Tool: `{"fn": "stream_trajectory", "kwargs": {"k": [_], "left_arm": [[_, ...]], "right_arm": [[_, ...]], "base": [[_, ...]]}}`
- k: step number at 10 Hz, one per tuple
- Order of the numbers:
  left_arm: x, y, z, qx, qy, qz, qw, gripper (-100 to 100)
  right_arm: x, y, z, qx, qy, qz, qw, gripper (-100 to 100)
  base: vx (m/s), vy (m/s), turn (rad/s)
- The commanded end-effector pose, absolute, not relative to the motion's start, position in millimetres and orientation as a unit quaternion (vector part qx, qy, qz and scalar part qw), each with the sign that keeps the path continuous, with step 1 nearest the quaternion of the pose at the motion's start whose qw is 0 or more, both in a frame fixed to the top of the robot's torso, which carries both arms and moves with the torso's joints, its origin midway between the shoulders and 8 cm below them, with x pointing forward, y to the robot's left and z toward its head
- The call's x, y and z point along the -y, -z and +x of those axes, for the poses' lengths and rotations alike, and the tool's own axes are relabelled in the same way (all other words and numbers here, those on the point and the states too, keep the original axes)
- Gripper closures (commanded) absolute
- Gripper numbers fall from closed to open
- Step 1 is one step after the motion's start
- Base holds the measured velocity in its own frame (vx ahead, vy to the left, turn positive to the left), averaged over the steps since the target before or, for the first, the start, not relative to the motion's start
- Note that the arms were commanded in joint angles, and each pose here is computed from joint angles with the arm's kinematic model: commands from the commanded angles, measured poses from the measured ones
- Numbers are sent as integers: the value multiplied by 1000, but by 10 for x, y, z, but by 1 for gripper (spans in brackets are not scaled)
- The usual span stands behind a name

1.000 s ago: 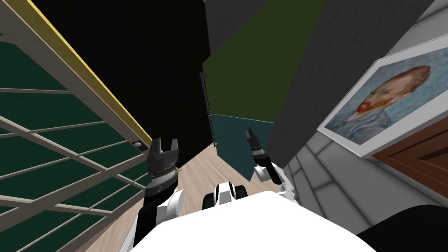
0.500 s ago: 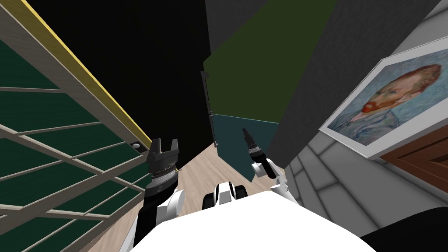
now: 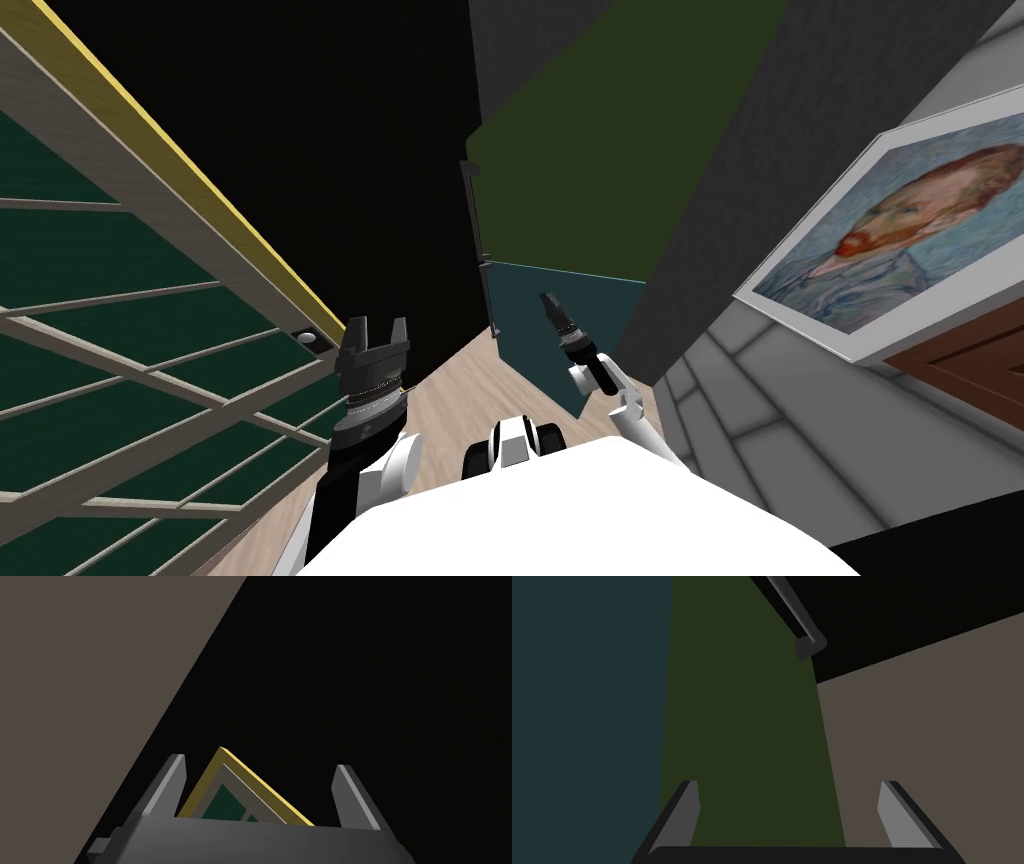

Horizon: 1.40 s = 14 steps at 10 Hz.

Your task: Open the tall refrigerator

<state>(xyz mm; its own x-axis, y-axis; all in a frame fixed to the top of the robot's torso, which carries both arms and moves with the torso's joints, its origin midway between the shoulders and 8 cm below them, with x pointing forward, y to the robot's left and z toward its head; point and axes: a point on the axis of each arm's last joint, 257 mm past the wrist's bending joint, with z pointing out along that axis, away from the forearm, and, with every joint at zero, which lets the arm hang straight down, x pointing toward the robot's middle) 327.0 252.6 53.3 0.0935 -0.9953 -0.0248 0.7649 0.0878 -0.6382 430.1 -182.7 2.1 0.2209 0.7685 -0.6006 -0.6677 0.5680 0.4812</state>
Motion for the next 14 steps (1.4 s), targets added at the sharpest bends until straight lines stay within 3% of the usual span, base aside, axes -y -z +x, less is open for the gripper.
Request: {"fn": "stream_trajectory", "kwargs": {"k": [1, 14], "left_arm": [[-2526, -533, 3270, -237, 630, -243, 698, 0], [-2526, -533, 3270, -237, 630, -243, 698, 0]], "right_arm": [[1653, -12, 4415, -432, -431, 15, 792, -100], [1003, 71, 4892, -448, -265, -186, 833, -100]], "base": [[41, 53, -30], [40, 49, -22]]}}
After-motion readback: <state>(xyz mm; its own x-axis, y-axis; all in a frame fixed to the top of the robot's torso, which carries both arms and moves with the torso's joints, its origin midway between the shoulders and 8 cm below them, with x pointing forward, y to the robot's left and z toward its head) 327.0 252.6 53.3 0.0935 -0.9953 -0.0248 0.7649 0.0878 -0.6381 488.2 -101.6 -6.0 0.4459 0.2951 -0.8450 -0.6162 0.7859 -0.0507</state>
